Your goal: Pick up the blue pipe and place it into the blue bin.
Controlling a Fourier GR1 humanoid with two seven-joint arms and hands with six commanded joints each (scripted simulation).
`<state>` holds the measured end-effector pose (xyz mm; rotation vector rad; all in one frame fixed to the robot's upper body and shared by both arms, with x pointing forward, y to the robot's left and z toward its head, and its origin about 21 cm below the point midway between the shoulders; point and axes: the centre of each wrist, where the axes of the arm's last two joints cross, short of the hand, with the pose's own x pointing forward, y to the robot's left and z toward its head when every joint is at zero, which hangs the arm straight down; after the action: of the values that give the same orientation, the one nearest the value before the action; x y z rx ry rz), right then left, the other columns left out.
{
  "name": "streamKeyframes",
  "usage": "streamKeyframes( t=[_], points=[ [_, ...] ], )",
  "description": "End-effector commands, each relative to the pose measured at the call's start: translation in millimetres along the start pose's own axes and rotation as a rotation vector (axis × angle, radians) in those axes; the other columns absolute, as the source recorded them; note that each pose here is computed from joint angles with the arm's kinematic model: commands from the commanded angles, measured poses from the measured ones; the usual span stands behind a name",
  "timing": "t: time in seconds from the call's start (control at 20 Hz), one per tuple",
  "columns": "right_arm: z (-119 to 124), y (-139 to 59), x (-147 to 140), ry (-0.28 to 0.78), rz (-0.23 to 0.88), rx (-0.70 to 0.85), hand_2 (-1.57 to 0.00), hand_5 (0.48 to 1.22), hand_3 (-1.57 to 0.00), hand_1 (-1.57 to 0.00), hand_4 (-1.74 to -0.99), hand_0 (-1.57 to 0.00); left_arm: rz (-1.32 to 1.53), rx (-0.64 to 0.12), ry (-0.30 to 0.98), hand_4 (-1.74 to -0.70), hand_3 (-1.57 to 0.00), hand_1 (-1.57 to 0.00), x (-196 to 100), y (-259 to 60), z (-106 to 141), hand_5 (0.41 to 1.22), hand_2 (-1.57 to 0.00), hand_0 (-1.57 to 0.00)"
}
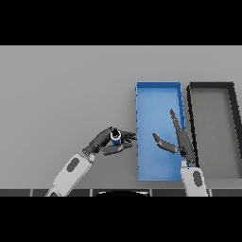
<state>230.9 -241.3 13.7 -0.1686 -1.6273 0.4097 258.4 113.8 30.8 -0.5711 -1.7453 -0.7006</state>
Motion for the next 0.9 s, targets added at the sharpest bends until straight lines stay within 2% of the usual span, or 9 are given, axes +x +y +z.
streamKeyframes(
  t=[0.0, 0.25, 0.45, 0.5, 0.65, 0.75, 0.85],
  points=[
    [1, -2.0, -1, -0.001, -0.001, -0.004, 0.00, 0.564, 0.00, 0.00, -1.128, 0.00, -0.002, -0.013, 0.010, -1.47, -1.56, -1.56, 1, -3, -1, 1.218, -1.56, -1.56],
    [7, -0.3, 0, -0.011, -0.004, -0.022, 0.00, 0.578, 0.00, 0.00, -1.124, 0.00, 0.006, -0.047, 0.022, -1.47, -1.57, -1.57, 13, -2, -6, 1.220, -1.57, -1.57],
    [40, 20.0, 1, 0.015, -0.011, -0.157, 0.00, 0.578, 0.00, 0.00, -1.123, 0.00, 0.000, -0.045, 0.029, -1.47, -1.57, -1.57, 12, -2, -2, 1.220, -1.57, -1.57],
    [49, 26.5, 0, 0.038, -0.014, -0.196, 0.00, 0.578, 0.00, 0.00, -1.133, 0.00, -0.003, -0.052, 0.030, -1.47, -1.57, -1.57, 11, -2, -5, 1.220, -1.57, -1.57],
    [58, 30.7, 7, 0.050, -0.010, -0.260, 0.00, 0.577, 0.00, 0.00, -1.191, 0.00, -0.006, -0.051, 0.039, -1.47, -1.57, -1.57, 9, -5, -6, 1.220, -1.57, -1.57],
    [59, 26.9, 12, -0.012, -0.047, -0.270, -0.02, 0.569, 0.00, -0.02, -1.178, 0.00, -0.003, -0.051, 0.024, -1.47, -1.57, -1.57, 8, -5, -3, 1.221, -1.57, -1.57],
    [58, 21.1, 25, -0.139, -0.130, -0.238, -0.03, 0.579, 0.00, -0.02, -1.172, 0.00, -0.011, -0.056, 0.029, -1.47, -1.57, -1.57, 9, -5, -5, 1.221, -1.57, -1.57]
  ],
)
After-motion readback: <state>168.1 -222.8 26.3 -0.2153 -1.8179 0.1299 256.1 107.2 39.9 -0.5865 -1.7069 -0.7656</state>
